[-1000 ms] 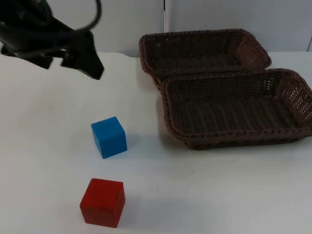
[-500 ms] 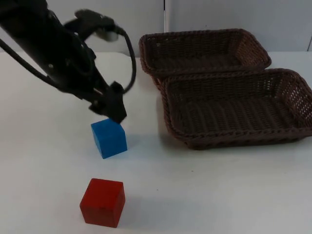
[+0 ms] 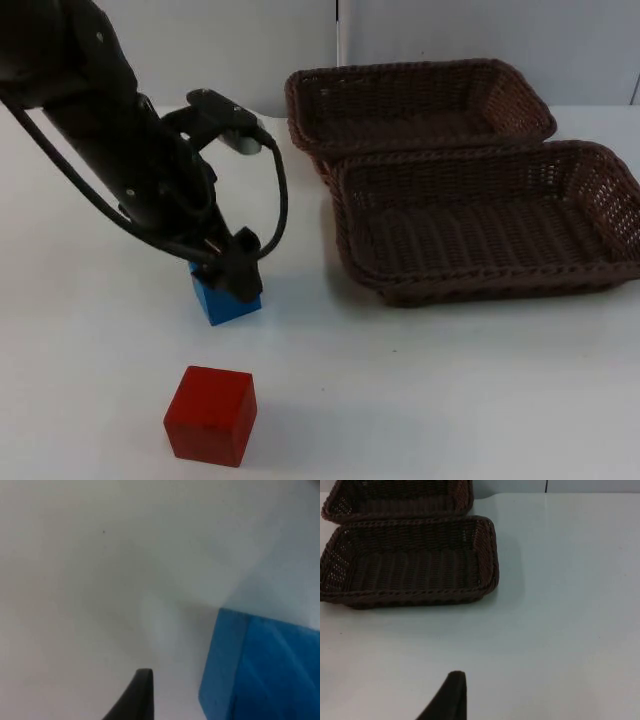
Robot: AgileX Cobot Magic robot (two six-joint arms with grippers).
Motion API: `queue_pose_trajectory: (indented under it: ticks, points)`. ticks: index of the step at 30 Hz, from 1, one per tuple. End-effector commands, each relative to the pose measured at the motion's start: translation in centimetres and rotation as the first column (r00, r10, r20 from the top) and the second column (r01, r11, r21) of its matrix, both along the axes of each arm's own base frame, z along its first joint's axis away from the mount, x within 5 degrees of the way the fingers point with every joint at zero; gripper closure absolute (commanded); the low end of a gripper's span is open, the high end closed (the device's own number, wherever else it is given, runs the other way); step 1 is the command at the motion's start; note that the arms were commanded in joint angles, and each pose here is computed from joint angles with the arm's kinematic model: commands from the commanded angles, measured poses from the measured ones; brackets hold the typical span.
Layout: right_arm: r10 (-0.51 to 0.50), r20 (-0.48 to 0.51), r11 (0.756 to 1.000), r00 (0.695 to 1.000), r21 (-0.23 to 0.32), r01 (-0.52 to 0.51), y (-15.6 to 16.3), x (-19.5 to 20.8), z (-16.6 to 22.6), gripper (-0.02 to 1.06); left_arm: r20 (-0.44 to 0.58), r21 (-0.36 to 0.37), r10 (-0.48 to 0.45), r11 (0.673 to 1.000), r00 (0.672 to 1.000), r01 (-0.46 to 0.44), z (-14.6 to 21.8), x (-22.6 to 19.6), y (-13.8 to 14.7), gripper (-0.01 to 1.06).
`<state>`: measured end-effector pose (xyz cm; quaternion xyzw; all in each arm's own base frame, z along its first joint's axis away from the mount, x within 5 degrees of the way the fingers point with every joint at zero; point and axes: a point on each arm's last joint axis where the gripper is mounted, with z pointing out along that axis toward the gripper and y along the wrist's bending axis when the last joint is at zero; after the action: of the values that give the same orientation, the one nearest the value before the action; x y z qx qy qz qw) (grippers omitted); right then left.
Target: Pick up one cube with the left hand and place it into the upper basket. Pick up one cube with the right hand and place it into the lower basket.
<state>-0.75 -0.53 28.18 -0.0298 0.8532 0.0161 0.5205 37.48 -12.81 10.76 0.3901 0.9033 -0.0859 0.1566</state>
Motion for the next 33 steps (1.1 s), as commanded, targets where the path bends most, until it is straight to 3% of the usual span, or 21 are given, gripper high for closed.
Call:
queue_pose_trajectory:
  ticks: [1,7,20,22,24,25,29,30,32,33]
  points:
    - [-0.002,0.001,1.000,1.000,-0.001,0.002,0.0,0.1,-0.2,-0.01,0.021,-0.001,-0.009,1.000,1.000,0.009,-0.3,0.1,-0.7,0.00]
    - [-0.002,0.001,1.000,1.000,-0.001,0.002,0.0,0.1,-0.2,-0.01,0.018,0.020,-0.072,0.997,0.997,0.071,-1.7,-0.2,-1.8,0.00]
    - [-0.002,0.001,1.000,1.000,-0.001,0.002,0.0,0.1,-0.2,-0.01,0.019,0.026,-0.078,0.997,0.997,0.077,-2.1,-0.2,-2.0,0.00]
    - [-0.002,0.001,1.000,1.000,-0.001,0.002,0.0,0.1,-0.2,-0.01,0.022,0.035,-0.088,0.996,0.996,0.087,-2.1,-0.2,-2.0,0.05]
    - [-0.002,0.001,1.000,1.000,-0.001,0.002,0.0,0.1,-0.2,-0.01,0.023,0.042,-0.095,0.995,0.995,0.094,-2.1,-0.2,-1.9,0.16]
    - [-0.002,0.001,1.000,1.000,-0.001,0.002,0.0,0.1,-0.2,-0.01,0.023,0.042,-0.095,0.995,0.995,0.094,-2.1,-0.2,-1.9,0.16]
    - [-0.002,0.001,1.000,1.000,-0.001,0.002,0.0,0.1,-0.2,-0.01,0.012,0.037,-0.079,0.996,0.997,0.078,-2.1,-0.3,-1.9,0.56]
    - [-0.002,0.001,1.000,1.000,-0.001,0.002,0.0,0.1,-0.2,-0.01,0.012,0.037,-0.079,0.996,0.997,0.078,-2.1,-0.3,-1.9,0.56]
    - [0.000,0.002,1.000,1.000,-0.005,0.000,0.0,0.1,-0.2,-0.01,-0.010,0.032,-0.070,0.997,0.997,0.071,-1.9,-0.5,-1.9,0.80]
    - [0.000,0.002,1.000,1.000,-0.005,0.000,0.0,0.1,-0.2,-0.01,-0.019,0.027,-0.076,0.997,0.997,0.077,-1.4,-0.7,-1.9,0.98]
